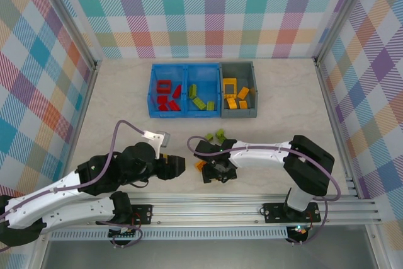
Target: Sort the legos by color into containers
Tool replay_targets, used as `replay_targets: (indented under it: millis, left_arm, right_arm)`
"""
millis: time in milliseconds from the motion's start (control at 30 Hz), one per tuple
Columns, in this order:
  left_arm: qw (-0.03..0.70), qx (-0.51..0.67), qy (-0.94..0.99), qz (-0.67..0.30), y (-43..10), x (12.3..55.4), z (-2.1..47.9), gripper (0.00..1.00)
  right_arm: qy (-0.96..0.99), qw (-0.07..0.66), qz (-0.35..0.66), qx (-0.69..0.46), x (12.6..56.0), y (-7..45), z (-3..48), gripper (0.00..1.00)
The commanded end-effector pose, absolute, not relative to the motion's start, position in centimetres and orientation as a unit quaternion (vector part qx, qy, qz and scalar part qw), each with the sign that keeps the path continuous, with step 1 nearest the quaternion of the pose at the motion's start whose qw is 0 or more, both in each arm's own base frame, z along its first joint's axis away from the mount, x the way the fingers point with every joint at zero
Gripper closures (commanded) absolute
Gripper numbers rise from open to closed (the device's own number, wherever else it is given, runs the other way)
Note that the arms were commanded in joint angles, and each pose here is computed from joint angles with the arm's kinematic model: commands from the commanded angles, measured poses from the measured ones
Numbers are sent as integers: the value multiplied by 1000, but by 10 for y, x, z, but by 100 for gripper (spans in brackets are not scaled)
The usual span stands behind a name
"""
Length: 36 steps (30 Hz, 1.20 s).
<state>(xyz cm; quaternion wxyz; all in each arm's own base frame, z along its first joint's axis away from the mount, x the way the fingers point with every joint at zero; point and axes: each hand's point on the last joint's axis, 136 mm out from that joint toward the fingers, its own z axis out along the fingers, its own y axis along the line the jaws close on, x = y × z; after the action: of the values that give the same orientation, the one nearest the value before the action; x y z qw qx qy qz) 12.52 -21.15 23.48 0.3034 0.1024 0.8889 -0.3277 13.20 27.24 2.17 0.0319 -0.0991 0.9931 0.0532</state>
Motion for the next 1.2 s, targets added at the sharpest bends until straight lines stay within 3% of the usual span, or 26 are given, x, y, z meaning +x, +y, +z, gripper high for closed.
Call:
replay_targets:
  millis: [0, 200, 367, 533, 667, 933, 1167]
  left_arm:
    - [308, 99, 887, -329, -214, 125, 237, 33]
    - [310, 97, 887, -329, -215, 127, 237, 33]
    - [323, 97, 874, -348, -225, 131, 254, 33]
    - [359, 109, 856, -356, -252, 147, 284, 33]
    - [397, 115, 844, -342, -280, 171, 307, 29]
    - [402, 118, 850, -320, -331, 214, 308, 29]
    - [411, 114, 850, -308, -341, 226, 307, 29]
  right_arm:
    - [993, 52, 50, -92, 141, 273, 22, 36]
    - [993, 63, 42, -89, 144, 269, 31, 56]
    - [989, 114, 46, -83, 157, 250, 82, 57]
    - [981, 174, 72, -47, 212, 217, 147, 57]
    - [974, 214, 78, -7, 283, 196, 180, 57]
    - [970, 231, 32, 64, 406, 182, 172, 59]
    - [976, 181, -41, 117, 438, 165, 121, 60]
